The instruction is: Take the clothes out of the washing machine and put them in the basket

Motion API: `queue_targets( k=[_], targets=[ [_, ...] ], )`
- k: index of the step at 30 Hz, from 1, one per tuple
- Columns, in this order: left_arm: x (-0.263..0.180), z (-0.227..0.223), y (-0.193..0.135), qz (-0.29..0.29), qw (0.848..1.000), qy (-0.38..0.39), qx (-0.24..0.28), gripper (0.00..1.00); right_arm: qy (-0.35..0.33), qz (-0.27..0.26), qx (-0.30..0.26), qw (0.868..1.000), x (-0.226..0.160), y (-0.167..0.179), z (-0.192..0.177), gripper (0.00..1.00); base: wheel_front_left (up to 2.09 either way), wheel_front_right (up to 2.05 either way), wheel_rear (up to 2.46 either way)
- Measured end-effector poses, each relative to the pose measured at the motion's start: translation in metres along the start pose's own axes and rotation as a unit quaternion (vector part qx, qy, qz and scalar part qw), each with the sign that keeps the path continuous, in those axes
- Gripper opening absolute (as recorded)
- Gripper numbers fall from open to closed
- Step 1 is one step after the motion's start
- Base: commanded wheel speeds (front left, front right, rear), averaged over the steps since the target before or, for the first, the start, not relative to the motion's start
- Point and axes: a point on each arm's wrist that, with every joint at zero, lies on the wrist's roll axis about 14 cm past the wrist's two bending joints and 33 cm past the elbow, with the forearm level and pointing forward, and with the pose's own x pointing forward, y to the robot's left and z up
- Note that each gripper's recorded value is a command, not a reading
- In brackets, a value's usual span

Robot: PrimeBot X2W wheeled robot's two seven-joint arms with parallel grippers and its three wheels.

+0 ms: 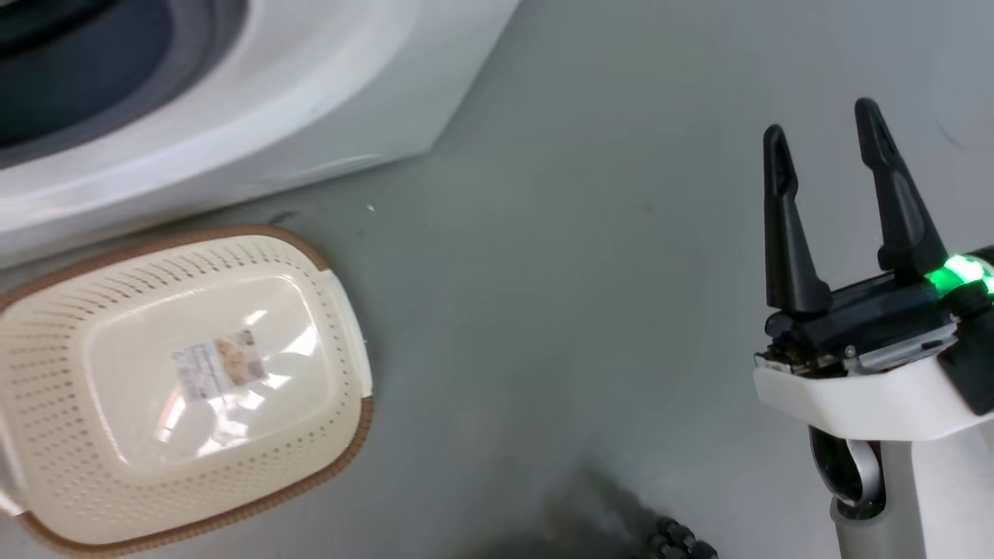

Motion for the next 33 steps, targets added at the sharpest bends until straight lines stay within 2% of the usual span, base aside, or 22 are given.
queue_targets(
  k=[10,15,24,29,33],
  targets=[
    [-0.083,0.045,-0.009,-0.002,0.995,-0.095,-0.021,0.00,-0.038,0.017,0.006,0.999,-0.017,0.015,0.036,1.00,0.00,0.00,0.00],
    [-0.132,0.078,-0.014,-0.001,0.987,-0.158,-0.035,0.00,-0.066,0.032,0.012,0.997,-0.023,0.025,0.059,1.00,0.00,0.00,0.00],
    [-0.230,0.088,-0.033,0.006,0.973,-0.230,-0.025,0.00,-0.107,0.044,0.022,0.993,-0.036,0.035,0.091,1.00,0.00,0.00,0.00],
    [-0.270,0.083,-0.048,0.008,0.968,-0.249,-0.017,0.00,-0.122,0.046,0.025,0.991,-0.035,0.036,0.101,1.00,0.00,0.00,0.00],
    [-0.295,0.061,-0.063,0.006,0.970,-0.238,-0.054,0.00,-0.131,0.055,0.026,0.989,-0.037,0.043,0.108,1.00,0.00,0.00,0.00]
  ],
)
